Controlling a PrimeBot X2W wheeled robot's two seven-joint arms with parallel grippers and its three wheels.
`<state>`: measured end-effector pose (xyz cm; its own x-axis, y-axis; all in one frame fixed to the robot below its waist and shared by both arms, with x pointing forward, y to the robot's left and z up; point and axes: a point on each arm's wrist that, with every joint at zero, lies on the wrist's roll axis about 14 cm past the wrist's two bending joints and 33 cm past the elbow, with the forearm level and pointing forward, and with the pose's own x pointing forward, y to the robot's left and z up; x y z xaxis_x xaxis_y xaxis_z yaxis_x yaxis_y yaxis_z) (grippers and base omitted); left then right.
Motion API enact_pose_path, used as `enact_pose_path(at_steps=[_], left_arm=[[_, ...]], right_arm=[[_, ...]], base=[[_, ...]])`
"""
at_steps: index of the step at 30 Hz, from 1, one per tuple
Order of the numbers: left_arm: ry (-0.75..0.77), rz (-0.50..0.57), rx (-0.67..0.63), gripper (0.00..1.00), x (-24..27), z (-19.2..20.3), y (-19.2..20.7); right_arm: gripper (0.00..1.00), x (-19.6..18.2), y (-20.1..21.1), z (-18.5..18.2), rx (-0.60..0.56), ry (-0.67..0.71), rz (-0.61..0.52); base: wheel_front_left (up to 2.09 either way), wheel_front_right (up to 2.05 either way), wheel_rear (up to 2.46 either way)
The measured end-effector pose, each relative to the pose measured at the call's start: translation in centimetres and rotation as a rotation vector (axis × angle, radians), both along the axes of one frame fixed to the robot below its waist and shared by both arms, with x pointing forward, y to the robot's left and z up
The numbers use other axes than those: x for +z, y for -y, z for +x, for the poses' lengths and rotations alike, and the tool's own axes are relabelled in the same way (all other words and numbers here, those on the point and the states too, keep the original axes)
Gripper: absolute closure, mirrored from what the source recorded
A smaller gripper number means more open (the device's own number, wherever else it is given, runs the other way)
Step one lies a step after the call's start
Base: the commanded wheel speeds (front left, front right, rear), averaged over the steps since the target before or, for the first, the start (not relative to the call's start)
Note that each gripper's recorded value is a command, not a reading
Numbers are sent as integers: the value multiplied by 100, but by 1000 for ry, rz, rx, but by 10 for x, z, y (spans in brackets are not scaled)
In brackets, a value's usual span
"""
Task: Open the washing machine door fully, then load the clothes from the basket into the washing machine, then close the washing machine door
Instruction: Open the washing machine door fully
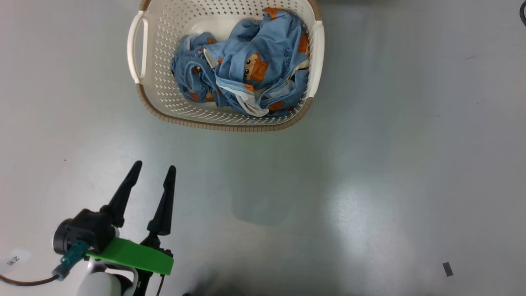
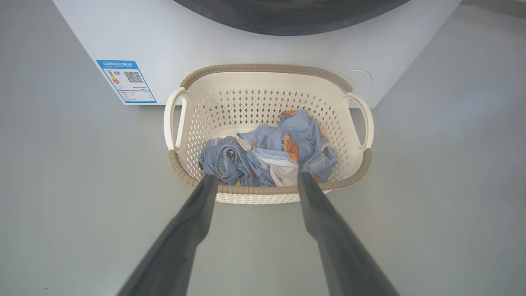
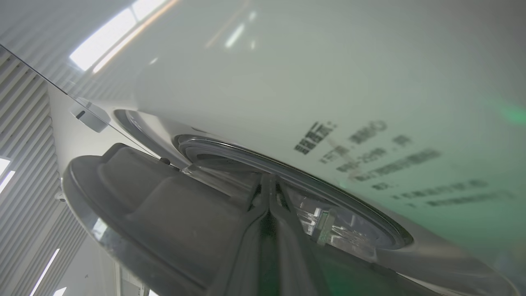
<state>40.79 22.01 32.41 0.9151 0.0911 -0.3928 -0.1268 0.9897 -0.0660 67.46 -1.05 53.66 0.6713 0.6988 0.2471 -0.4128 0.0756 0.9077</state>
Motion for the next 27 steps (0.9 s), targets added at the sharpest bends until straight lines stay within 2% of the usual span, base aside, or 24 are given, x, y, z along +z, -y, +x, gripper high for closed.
enact_pose_path(at_steps=[14,27], left_arm=[[23,-9,-10,0,4,8,4],[71,-5,-31,0,17,17,9]], right_arm=[[100,-2,-6,-23,89,-11,-62],[100,-3,-37,-78,237,-37,-81]], base=[[0,0,0],[0,0,0]])
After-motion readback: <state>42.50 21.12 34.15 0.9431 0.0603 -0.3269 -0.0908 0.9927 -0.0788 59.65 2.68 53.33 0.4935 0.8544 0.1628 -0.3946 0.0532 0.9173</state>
